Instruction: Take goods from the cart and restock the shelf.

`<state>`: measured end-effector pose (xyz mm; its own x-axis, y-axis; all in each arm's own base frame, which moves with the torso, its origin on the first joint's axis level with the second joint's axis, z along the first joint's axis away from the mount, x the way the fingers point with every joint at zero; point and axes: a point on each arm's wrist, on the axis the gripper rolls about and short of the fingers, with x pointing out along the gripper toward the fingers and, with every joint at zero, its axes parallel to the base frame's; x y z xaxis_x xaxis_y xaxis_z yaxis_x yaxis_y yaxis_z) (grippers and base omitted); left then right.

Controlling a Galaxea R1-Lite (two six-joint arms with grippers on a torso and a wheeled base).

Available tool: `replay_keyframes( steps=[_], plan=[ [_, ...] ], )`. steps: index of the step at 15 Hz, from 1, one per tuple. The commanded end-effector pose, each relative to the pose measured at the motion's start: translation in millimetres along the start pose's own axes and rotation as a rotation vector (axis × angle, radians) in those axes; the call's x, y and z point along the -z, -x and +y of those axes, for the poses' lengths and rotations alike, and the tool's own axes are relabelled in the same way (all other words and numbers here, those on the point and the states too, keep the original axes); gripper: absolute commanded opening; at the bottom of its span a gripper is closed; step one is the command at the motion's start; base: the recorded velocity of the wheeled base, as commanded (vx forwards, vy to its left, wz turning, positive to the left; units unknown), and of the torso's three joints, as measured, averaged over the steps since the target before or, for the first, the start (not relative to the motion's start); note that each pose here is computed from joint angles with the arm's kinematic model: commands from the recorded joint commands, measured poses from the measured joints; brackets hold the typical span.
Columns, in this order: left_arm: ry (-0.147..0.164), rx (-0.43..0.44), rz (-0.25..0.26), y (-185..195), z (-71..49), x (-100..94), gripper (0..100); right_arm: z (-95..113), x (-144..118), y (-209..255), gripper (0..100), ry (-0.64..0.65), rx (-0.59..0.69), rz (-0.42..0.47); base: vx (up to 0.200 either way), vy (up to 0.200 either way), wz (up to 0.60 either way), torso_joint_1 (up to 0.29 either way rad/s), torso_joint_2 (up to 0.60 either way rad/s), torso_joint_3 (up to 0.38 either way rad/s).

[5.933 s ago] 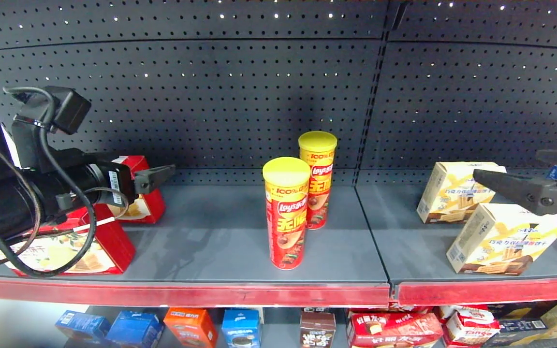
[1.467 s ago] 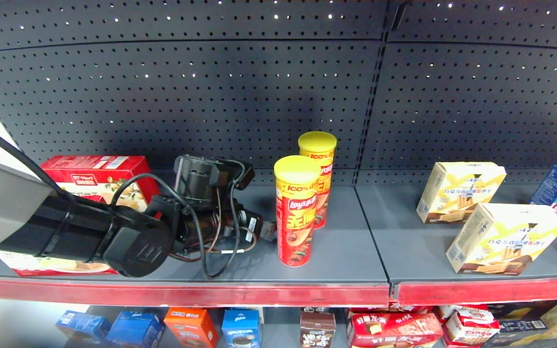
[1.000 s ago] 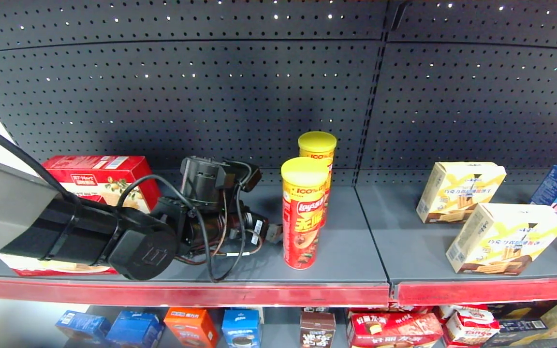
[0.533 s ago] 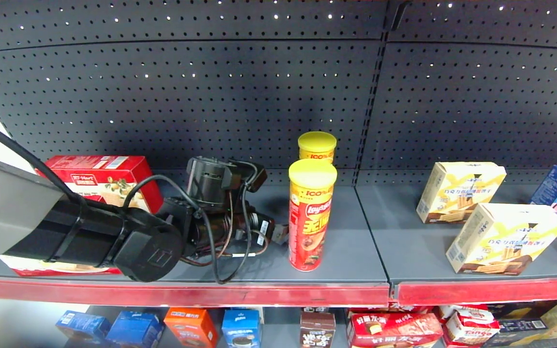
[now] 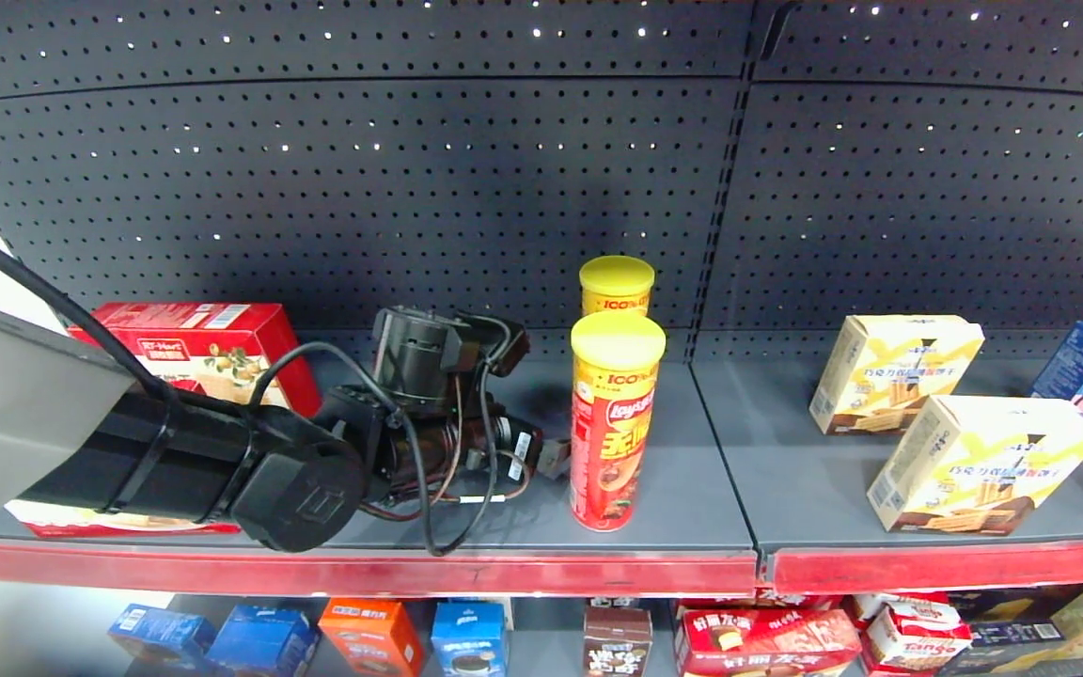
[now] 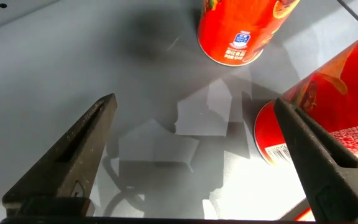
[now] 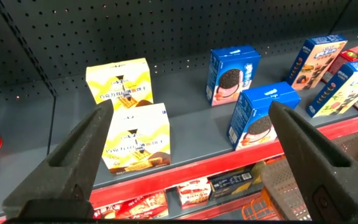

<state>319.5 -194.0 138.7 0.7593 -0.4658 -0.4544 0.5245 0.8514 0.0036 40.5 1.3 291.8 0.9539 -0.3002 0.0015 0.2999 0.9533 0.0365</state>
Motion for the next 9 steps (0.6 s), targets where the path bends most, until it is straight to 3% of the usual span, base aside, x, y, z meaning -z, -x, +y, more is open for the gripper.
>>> replay_keyframes(
  steps=[1,9],
  plan=[
    [0.000,0.001,-0.001,0.0,-0.2,-0.1,100,0.2,0.0,-0.1,100,0.000,-0.001,0.000,0.000,0.000,0.00,0.000,0.00,0.000],
    [-0.003,0.000,-0.012,-5.1,-4.0,-3.6,100,0.2,0.0,-0.1,100,0.000,-0.003,0.000,0.000,0.000,0.00,0.000,0.00,0.000]
  ],
)
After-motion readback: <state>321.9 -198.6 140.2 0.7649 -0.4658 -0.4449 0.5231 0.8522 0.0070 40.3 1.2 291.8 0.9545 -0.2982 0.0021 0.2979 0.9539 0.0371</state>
